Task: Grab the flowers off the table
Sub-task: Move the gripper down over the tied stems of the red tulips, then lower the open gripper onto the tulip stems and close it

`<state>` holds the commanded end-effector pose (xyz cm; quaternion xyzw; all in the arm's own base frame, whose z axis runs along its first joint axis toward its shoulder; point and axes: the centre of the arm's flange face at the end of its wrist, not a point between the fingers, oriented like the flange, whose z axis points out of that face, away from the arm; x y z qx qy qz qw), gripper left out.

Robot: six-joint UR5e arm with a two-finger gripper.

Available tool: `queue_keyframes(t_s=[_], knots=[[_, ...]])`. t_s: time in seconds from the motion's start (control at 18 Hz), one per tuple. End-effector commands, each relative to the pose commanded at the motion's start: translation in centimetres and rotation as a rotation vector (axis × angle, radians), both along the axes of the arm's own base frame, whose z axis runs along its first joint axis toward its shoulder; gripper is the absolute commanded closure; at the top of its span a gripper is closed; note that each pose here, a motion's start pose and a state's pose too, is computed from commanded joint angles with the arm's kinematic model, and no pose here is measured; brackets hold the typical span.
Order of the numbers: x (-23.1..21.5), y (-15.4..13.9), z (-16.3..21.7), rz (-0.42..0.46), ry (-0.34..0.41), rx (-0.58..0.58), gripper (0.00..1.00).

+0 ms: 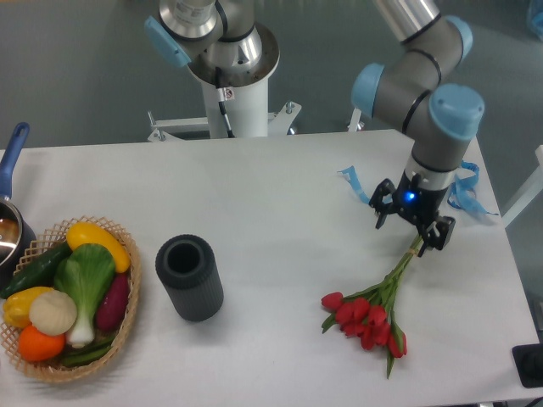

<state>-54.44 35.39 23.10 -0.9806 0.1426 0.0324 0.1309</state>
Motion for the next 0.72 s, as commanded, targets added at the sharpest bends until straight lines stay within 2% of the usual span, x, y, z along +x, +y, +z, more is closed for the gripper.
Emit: queue_keyframes(t_s=[0.39, 0.72], knots=[[-0.6, 0.3, -1.9, 0.012, -0.024, -0.007, 0.0], [-0.1, 2.2, -3.5, -0.018, -0.022, -0.027, 0.0]])
